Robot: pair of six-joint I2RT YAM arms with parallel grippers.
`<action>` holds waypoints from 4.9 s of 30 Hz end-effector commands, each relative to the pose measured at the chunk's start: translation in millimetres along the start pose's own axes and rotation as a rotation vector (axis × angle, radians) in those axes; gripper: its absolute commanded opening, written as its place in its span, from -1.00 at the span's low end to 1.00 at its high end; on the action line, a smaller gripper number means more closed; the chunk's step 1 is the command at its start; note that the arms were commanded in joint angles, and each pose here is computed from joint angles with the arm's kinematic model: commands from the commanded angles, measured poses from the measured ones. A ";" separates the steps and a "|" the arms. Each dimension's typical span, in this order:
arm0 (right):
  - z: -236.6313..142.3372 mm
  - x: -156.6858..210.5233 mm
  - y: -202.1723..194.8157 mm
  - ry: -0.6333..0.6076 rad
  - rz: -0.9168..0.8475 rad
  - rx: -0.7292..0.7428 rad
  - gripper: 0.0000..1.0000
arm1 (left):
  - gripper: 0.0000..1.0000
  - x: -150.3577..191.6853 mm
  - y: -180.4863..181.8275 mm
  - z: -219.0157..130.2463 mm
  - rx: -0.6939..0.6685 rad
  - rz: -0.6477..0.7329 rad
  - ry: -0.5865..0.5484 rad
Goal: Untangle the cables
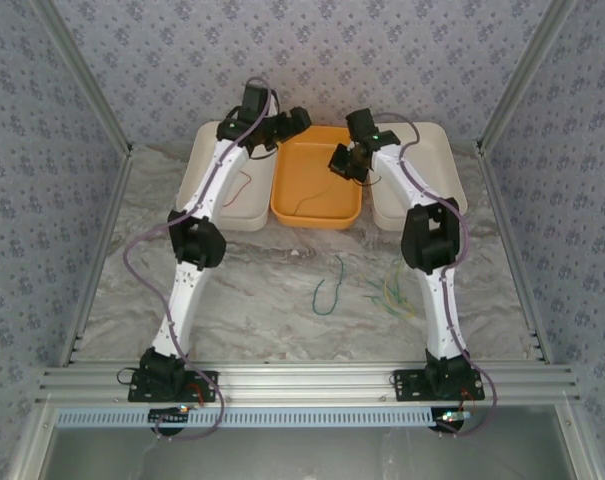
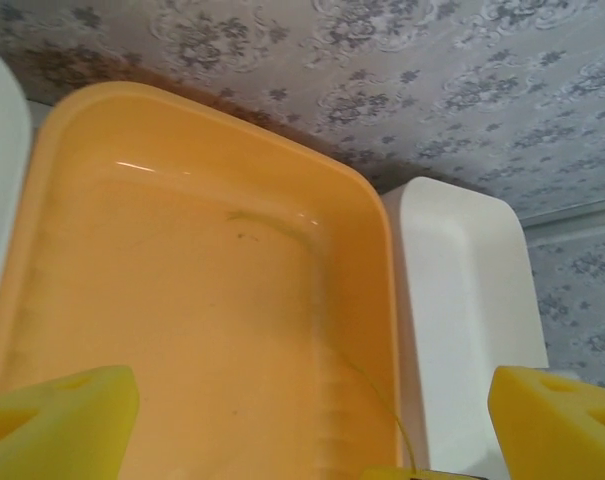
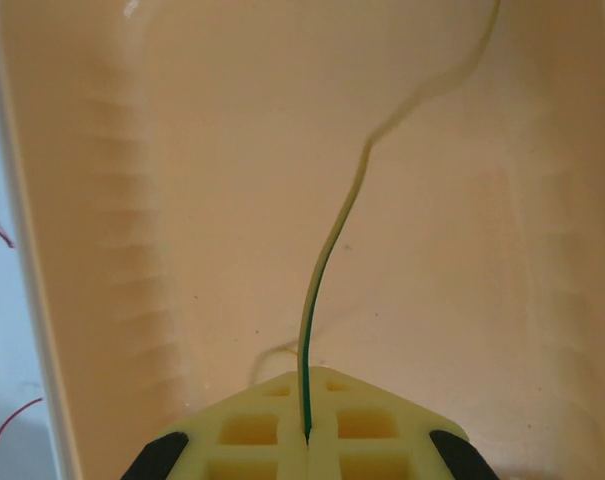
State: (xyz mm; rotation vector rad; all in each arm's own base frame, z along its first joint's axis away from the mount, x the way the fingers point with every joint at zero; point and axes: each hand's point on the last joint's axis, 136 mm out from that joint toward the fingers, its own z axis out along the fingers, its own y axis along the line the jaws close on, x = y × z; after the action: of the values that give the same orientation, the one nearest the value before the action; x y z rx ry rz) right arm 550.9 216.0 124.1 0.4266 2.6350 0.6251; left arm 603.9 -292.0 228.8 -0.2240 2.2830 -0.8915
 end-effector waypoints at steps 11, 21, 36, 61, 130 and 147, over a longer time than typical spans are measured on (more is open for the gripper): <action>-14.2 11.3 -4.8 -0.001 -0.039 0.112 -0.27 | 0.72 4.9 -82.4 -134.4 -0.071 0.211 -0.065; -141.4 41.1 -17.4 -0.314 -0.135 0.243 0.17 | 0.65 54.7 -72.7 -192.2 -0.034 0.138 -0.127; -75.8 209.2 -73.7 0.022 -0.368 0.247 -0.15 | 0.46 239.2 32.8 -234.1 -0.080 0.065 0.065; -110.6 195.6 -30.8 -0.189 -0.558 0.151 -1.00 | 0.42 329.0 40.9 -247.8 -0.050 0.171 0.227; -325.2 136.3 -18.5 -0.990 0.040 -0.353 -1.00 | -1.00 357.8 62.8 -197.2 0.079 -1.246 -0.118; -353.8 5.8 -120.5 -0.968 -0.016 0.152 -1.00 | 0.60 298.9 73.6 -295.1 -0.076 -0.541 -0.210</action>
State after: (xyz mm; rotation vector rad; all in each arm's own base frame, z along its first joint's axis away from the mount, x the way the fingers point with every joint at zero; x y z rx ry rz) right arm 359.4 3.2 373.5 0.5155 1.6884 0.1646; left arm 194.3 -211.0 191.5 -1.1455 2.0035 -1.2103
